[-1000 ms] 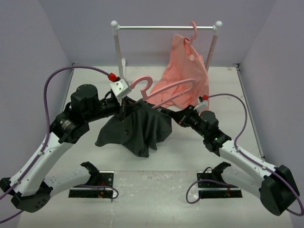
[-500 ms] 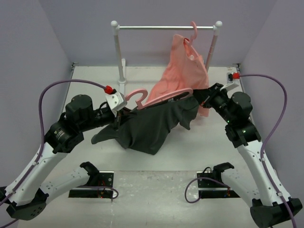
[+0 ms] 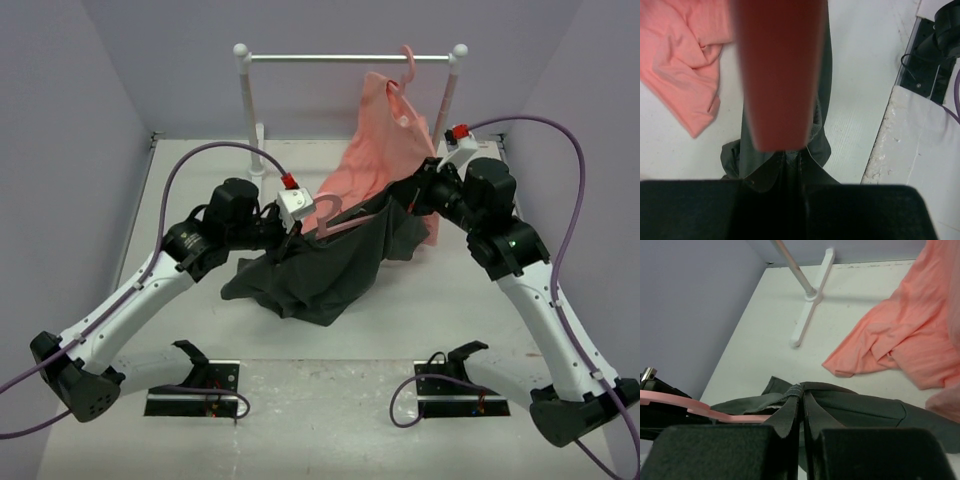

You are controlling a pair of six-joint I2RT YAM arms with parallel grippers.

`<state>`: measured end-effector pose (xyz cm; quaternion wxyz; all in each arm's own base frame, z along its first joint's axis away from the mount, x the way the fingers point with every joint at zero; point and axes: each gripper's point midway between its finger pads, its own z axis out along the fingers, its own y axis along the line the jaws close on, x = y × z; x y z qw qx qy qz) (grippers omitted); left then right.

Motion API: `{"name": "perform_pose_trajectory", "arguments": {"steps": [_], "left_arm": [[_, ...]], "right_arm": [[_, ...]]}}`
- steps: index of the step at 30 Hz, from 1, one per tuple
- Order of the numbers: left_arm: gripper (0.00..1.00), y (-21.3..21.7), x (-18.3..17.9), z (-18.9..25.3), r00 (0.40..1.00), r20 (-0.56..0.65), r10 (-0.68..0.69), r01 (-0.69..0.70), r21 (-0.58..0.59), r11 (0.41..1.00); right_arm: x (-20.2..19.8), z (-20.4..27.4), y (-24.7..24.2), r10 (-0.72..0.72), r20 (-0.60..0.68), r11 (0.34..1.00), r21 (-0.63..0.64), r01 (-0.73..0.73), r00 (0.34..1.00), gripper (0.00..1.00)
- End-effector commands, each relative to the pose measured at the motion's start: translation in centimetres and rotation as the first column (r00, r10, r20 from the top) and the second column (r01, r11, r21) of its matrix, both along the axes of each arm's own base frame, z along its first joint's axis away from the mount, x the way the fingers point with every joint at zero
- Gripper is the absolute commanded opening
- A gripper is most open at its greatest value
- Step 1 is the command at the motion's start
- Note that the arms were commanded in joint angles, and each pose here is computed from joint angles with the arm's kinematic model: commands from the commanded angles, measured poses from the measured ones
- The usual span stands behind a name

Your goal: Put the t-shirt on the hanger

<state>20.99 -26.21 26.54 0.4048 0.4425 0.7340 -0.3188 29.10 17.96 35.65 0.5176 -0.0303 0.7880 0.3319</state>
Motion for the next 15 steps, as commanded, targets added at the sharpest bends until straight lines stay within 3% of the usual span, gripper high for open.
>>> {"name": "perform_pose_trajectory", "arguments": {"steps": [1, 5, 8, 13, 15], "left_arm": [[0.0, -0.4, 0.7, 2.8, 0.995, 0.098, -0.002, 0.007, -0.058, 0.998], [0.0, -1.7, 0.8, 4.8, 0.985, 0.171, -0.03, 0.059, -0.163, 0.985], [0.0, -2.3, 1.1, 5.7, 0.98, 0.194, -0.035, 0.076, -0.206, 0.976], [0.0, -3.2, 2.1, 5.7, 0.986, 0.16, -0.037, 0.07, -0.204, 0.976], [0.0, -3.4, 1.9, 5.7, 0.986, 0.157, -0.054, 0.087, -0.212, 0.973]], "right_arm": [[-0.3, 0.7, -0.6, -0.004, 0.037, 0.999, -0.044, 0.006, 0.999, 0.0], [-2.3, -0.4, 4.3, 0.218, -0.032, 0.976, -0.022, -0.219, 0.975, 0.02], [-4.1, -1.6, 5.7, 0.346, -0.075, 0.931, -0.095, -0.353, 0.935, 0.28], [-6.1, 2.5, 2.6, 0.333, 0.12, 0.938, -0.142, -0.316, 0.935, 0.59], [-6.5, 3.2, 1.2, 0.301, 0.133, 0.948, -0.147, -0.281, 0.944, 0.65]]}}
